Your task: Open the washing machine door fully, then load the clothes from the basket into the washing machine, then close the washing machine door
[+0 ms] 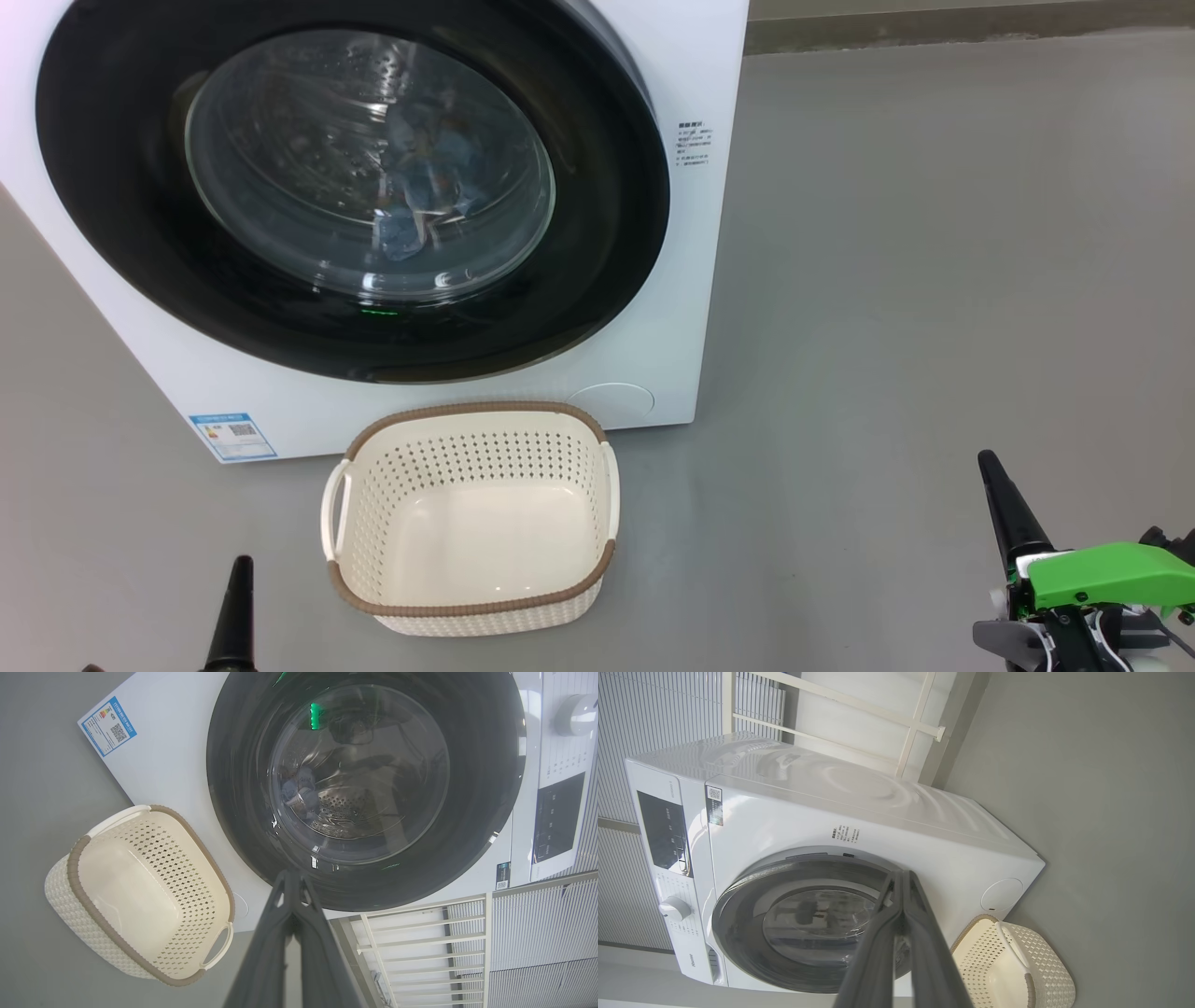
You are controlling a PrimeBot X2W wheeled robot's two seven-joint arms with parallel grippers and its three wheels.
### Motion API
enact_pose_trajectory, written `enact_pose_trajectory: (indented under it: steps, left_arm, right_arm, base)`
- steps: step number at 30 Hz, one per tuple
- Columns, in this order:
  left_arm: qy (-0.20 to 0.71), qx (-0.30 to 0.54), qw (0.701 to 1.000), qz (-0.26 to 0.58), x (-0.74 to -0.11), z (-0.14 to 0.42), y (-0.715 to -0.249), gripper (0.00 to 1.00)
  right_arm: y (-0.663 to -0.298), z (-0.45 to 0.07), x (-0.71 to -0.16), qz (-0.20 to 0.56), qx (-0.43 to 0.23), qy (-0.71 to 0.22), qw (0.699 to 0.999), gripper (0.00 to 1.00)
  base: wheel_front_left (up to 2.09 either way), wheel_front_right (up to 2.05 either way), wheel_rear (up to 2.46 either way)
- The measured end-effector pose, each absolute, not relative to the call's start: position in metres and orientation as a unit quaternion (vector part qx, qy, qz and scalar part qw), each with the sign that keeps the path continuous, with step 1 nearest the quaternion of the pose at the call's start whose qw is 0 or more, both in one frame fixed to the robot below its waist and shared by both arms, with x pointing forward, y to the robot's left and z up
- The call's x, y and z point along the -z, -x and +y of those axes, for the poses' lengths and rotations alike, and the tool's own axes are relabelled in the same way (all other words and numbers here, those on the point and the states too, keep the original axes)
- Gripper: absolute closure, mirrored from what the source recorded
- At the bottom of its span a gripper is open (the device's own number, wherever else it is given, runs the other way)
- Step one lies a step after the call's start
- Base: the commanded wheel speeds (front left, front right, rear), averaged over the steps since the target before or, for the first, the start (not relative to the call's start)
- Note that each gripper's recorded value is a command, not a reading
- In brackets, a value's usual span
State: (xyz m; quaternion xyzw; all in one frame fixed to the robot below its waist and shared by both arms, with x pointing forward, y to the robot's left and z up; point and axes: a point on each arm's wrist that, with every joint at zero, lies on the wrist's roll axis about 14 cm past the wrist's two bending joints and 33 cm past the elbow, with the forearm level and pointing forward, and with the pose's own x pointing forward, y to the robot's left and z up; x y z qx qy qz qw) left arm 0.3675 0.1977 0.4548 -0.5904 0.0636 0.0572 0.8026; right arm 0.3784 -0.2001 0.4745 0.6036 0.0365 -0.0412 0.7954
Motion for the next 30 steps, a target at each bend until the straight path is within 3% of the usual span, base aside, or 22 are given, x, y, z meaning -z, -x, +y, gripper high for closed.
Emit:
enact_pose_trajectory:
  steps: [26,30]
  left_arm:
    - [0.704,-0.025,0.709,0.038,-0.478,0.191,-0.375,1.00]
    - [0.707,-0.022,0.706,0.036,-0.480,0.190,-0.377,1.00]
  right_arm:
    - [-0.380,-0.205,-0.486,0.014,0.031,-0.705,0.709,1.00]
    - [-0.380,-0.206,-0.487,0.013,0.031,-0.710,0.703,1.00]
  base:
    - [0.00,0.00,0.00]
    - [0.00,0.00,0.00]
